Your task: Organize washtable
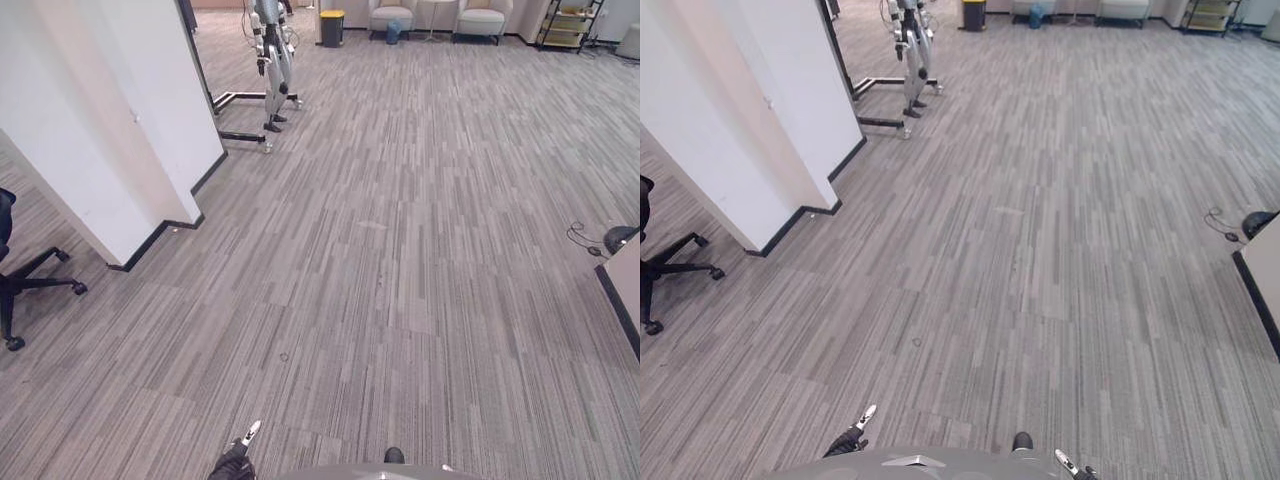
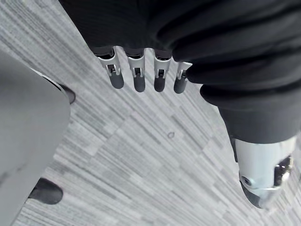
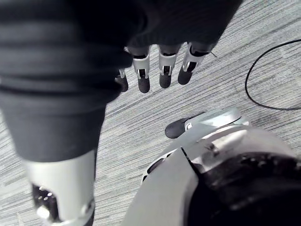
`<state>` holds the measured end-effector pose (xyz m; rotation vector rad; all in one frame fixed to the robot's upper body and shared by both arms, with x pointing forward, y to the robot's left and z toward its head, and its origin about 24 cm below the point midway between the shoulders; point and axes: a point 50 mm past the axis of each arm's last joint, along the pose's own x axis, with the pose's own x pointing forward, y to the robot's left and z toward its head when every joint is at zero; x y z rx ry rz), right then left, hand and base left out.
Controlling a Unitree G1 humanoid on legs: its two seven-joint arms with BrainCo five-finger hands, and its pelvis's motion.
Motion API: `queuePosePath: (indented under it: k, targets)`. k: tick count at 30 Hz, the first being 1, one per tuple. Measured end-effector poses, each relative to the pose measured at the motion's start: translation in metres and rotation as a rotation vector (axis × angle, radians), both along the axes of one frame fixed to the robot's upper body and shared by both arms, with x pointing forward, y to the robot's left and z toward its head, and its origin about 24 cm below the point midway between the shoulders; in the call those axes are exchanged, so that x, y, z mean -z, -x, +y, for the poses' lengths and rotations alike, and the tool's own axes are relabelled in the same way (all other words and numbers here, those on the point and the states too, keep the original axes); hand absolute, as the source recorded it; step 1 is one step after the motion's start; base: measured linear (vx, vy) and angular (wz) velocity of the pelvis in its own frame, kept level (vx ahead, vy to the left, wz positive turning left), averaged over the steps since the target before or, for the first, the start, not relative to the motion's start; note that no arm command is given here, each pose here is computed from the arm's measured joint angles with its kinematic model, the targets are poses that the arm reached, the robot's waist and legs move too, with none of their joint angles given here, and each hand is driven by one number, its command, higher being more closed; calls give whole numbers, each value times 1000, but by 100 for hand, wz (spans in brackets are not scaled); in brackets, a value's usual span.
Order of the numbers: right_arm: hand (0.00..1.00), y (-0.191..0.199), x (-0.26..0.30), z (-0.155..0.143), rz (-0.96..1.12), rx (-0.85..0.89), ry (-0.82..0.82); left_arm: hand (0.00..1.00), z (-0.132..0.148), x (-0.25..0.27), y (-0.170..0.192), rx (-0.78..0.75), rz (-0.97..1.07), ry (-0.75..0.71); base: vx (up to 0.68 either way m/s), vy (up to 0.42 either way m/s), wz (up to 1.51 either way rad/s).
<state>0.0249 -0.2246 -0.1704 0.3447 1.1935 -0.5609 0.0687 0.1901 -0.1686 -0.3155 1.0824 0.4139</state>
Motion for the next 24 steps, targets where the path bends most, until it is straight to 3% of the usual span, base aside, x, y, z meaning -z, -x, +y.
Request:
queuePosePath:
  k: [11,13,16,20,24]
  targets:
    - [0,-26,-2,1,-66,-13,-15,0,11,-4,-21,107,-10,-42,71,-38,-10]
    - [0,-24,0,8,-65,14,-35,0,25,-6,-18,48,-11,-64,-13,-131,-39]
    - [0,-22,-1,3,-75,65,-27,0,23,-7,-13,-128,-57,-28,-133,-175,-78]
    - [0,-26,-2,-2,-90,118,-21,0,21,-7,-16,-141,-80,-17,91,-90,-20]
    - [0,-26,-3,-4,-99,140,-20,0,17,-2,11,-167,-9,-8,293,24,-29]
